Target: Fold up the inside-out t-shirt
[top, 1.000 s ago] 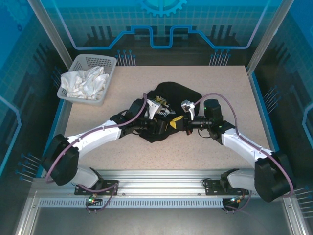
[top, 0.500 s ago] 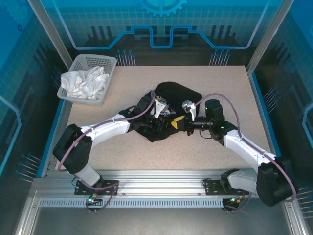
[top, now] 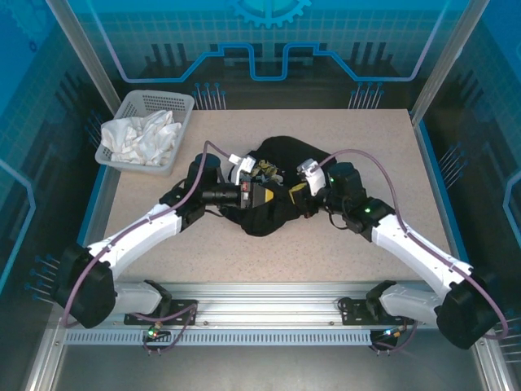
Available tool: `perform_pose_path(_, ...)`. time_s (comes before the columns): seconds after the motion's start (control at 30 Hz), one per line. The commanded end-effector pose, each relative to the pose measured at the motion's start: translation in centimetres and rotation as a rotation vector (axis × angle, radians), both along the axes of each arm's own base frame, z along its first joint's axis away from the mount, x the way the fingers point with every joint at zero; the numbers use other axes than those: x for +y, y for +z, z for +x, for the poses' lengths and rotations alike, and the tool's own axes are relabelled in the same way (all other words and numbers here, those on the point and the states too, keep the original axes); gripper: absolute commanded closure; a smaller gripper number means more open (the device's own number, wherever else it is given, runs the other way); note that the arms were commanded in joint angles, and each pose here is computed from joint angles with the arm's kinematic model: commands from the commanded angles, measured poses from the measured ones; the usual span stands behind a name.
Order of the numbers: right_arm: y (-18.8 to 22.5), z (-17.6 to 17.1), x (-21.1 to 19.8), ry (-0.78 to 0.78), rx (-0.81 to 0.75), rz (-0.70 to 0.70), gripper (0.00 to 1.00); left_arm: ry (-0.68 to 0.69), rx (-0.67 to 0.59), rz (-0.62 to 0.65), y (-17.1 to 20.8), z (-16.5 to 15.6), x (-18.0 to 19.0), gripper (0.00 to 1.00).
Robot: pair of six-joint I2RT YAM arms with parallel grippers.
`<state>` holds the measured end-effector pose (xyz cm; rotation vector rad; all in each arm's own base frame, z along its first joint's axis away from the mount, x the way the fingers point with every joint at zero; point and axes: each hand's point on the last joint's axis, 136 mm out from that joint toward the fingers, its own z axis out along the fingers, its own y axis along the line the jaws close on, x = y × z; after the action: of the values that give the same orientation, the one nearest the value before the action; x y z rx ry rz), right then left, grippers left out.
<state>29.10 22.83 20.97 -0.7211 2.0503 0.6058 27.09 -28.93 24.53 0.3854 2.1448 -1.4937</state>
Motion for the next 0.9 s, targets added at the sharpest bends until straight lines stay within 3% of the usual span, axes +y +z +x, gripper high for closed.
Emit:
perform_pose_path(0.0,-0.8,1.9,-2.3,-0.179,0.058,-0.131,0.92,-0.057,0.046,-0.141,2.9,-0.9,-0.4,1.00)
perform_pose_path(0.2,-0.4,1.0,-3.7,-0.201,0.112,-0.222,0.72,0.028,0.094,-0.174,3.2,0.3,-0.2,1.00)
perform_pose_path(0.4,2.4,-4.3,-1.5,0.012,-0.013,-0.104,0.51,0.081,0.110,-0.148,2.7,1.1,0.1,1.00)
perform_pose_path(0.57,1.7,-6.9,1.5,0.126,-0.049,-0.031,0.47,0.088,0.112,-0.146,2.6,1.3,0.0,1.00)
perform_pose_path(0.87,-0.9,-4.3,3.1,-0.015,-0.046,-0.034,0.46,0.087,0.111,-0.146,2.8,1.1,0.1,1.00)
